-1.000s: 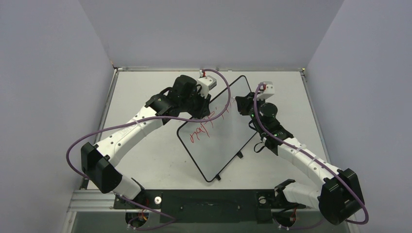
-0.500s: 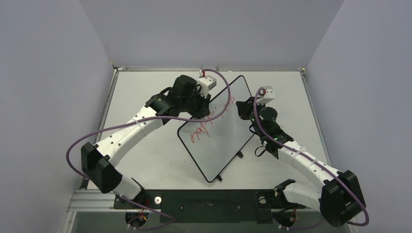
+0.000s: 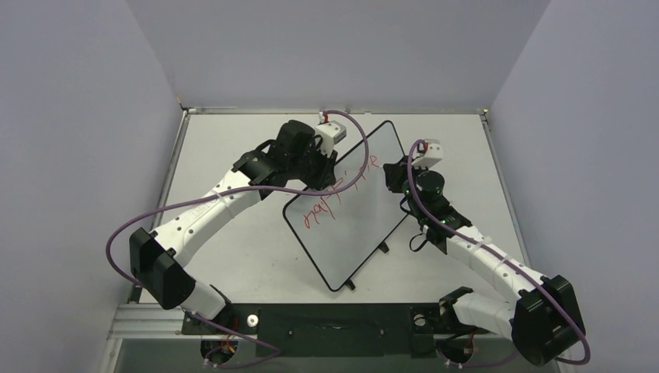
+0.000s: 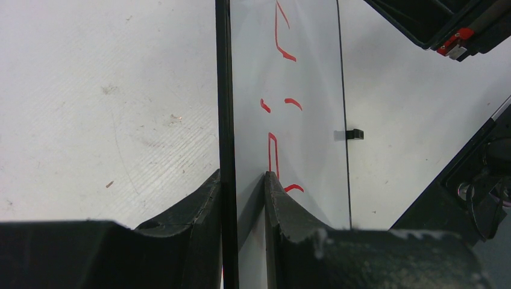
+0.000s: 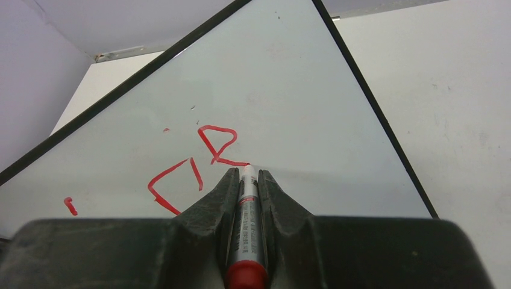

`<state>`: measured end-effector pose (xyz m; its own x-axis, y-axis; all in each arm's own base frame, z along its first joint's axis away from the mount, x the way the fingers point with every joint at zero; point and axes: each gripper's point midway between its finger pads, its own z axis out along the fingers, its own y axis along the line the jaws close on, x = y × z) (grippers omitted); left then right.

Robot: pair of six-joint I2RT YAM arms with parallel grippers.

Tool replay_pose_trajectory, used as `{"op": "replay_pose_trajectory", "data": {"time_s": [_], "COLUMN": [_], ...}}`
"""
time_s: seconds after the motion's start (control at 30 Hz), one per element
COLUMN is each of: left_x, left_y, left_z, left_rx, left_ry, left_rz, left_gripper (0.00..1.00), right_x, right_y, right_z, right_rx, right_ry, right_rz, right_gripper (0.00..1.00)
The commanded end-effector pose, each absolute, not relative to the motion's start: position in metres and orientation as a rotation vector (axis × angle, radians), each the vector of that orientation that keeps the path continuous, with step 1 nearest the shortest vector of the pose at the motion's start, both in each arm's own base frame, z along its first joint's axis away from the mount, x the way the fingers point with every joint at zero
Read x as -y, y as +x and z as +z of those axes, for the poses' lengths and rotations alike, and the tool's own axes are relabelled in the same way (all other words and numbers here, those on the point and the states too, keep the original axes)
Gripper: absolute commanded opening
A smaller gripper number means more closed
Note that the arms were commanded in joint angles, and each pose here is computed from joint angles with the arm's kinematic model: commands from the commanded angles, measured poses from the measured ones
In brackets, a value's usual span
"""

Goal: Write a sentence on the whiteboard

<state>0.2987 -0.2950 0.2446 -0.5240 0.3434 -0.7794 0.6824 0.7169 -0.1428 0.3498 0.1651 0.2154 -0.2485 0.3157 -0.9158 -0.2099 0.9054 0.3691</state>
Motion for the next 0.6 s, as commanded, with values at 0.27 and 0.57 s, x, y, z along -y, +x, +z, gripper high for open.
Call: {"op": "replay_pose_trajectory", "data": {"time_s": [0.27, 0.57], "left_x": [0.277, 0.277], "left_y": [0.319, 0.318], "left_z": [0.250, 0.252], "left_rx": [-2.074, -2.069], "left_ry": [0.838, 0.836], "left_rz": [-0.378, -0.379], "left_gripper": [0.00, 0.00], "right_x": [-0.160, -0.148], "right_y": [0.348, 0.358], "right_z": [0.274, 0.281], "right_rx": [-1.622, -1.574], "right_ry": [0.119, 0.198], "right_rz": [0.546, 0.492], "right_gripper": [0.00, 0.00]}}
